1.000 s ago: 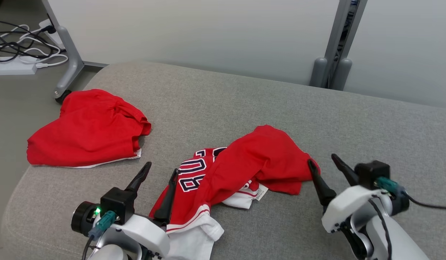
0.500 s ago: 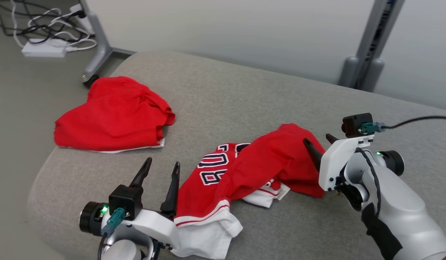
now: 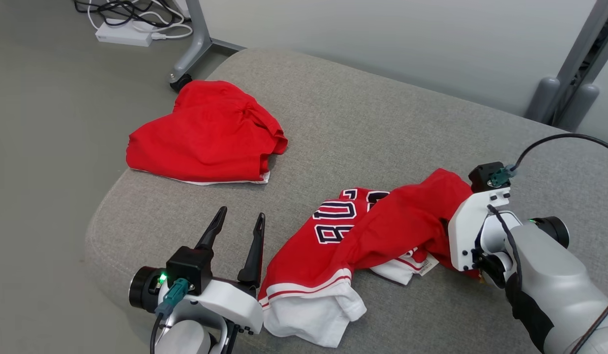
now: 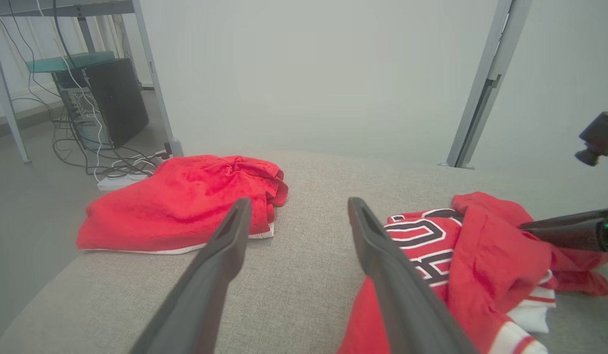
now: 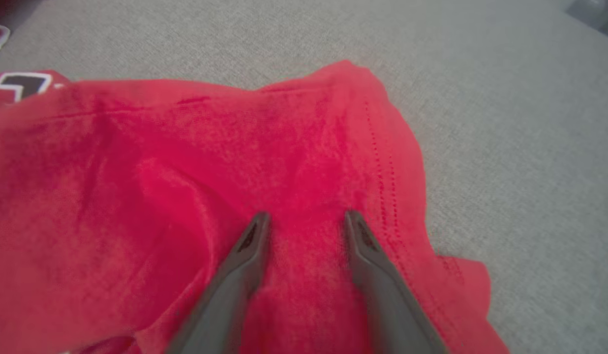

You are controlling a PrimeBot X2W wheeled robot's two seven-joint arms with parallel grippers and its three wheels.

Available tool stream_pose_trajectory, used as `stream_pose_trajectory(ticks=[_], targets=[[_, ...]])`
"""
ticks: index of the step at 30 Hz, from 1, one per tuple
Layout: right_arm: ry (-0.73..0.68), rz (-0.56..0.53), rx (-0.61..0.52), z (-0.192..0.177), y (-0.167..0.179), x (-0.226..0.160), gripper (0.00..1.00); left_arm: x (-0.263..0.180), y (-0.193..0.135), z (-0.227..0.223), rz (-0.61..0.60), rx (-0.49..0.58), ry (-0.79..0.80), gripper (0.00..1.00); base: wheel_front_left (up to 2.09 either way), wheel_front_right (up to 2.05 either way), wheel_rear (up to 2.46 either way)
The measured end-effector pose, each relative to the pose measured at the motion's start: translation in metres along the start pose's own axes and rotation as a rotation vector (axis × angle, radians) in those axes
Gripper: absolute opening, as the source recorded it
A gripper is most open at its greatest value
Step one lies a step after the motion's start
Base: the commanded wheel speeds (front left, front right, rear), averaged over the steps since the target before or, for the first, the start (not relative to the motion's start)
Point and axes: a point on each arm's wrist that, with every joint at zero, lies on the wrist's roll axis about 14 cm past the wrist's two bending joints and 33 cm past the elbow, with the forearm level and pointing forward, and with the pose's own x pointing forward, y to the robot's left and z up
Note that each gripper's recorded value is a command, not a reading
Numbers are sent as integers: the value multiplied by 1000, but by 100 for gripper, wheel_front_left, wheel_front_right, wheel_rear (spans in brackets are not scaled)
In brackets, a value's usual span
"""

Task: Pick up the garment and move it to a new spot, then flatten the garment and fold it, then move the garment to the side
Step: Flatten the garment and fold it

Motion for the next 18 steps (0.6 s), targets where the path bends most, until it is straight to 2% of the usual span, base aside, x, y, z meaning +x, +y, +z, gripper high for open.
stream_pose_trajectory(ticks=[5, 11, 16, 18], targets=[[-64, 0, -19, 15, 0, -3, 0, 1, 3, 1, 11, 3, -9, 100, 0, 0, 0], [-311, -36, -25, 58, -19, -26, 0, 2, -1, 0, -11, 2, -13, 100, 0, 0, 0], [-481, -80, -51, 74, -41, -54, 0, 5, -13, -4, -51, -4, -6, 100, 0, 0, 0], [-507, -86, -60, 73, -45, -60, 0, 6, -16, -4, -61, -5, -7, 100, 0, 0, 0]])
